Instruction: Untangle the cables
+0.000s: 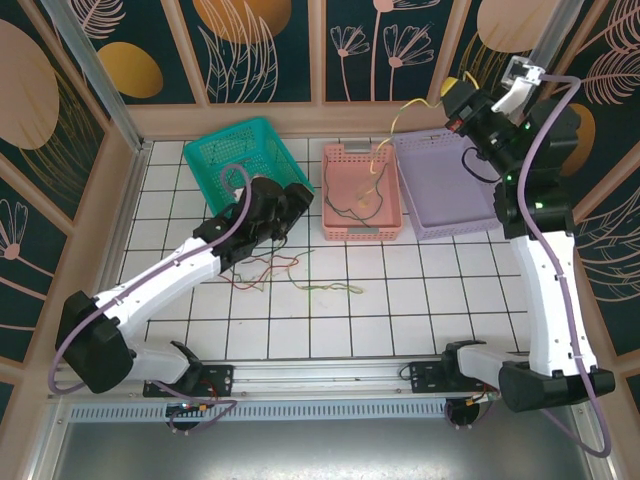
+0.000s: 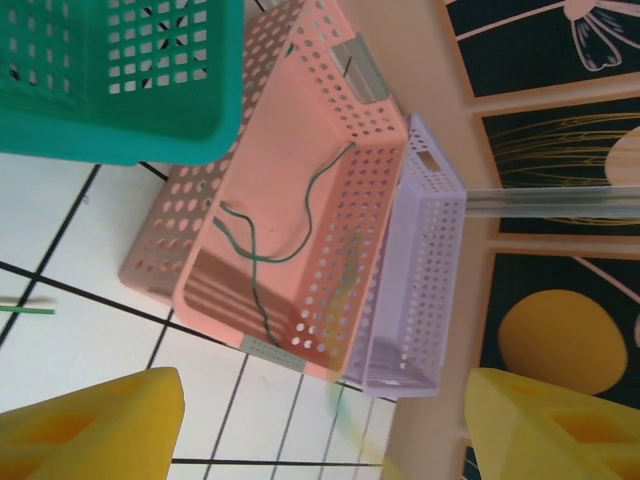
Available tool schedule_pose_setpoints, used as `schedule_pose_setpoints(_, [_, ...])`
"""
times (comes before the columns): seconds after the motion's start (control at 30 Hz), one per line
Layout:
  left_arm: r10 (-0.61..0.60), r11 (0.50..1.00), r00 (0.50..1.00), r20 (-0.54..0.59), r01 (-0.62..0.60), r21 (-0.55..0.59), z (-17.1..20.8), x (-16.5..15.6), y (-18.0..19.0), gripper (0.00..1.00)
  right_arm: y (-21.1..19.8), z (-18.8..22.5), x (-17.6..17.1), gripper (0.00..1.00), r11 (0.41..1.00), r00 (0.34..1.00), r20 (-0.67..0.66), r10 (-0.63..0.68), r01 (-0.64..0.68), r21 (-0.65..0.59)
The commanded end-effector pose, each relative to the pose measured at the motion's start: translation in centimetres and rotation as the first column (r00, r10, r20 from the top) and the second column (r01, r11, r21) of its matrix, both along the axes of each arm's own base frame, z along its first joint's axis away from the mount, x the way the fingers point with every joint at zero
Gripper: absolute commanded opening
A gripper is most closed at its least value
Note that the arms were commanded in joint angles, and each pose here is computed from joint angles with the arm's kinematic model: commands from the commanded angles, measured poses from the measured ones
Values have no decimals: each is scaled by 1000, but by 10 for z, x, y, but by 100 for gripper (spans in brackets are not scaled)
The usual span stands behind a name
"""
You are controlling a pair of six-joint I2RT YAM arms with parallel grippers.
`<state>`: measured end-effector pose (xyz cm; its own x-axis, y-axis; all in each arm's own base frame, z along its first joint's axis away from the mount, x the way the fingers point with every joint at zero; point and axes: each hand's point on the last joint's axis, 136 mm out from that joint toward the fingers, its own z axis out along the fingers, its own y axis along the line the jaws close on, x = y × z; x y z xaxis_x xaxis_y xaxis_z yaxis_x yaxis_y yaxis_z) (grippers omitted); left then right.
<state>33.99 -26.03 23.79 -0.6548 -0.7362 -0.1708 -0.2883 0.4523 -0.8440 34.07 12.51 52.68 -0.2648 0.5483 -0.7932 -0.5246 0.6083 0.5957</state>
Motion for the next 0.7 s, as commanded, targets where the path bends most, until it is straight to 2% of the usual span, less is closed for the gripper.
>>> schedule_pose_setpoints(0.0, [-21,998,999,-40,19,-60,-6,5,1,74,27,5,-20,0,980,978,58,199,-200,17])
schedule_pose_setpoints(0.17, [-35,999,998,-47,34,-30,-16,11,23,75,55,-7,-31,0,938,936,59,347,-347,-4])
schedule_pose_setpoints(0.3, [-71,997,995,-76,72,12,-33,13,26,75,68,-11,-32,0,922,920,61,388,-388,-8])
schedule_pose_setpoints(0.47, [-135,991,983,-127,135,-9,-58,9,13,75,77,-16,-33,0,910,909,44,414,-414,-18])
schedule_pose_setpoints(0.67, [-206,978,969,-137,206,-20,-70,7,2,75,85,-20,-38,0,892,892,31,452,-451,-20])
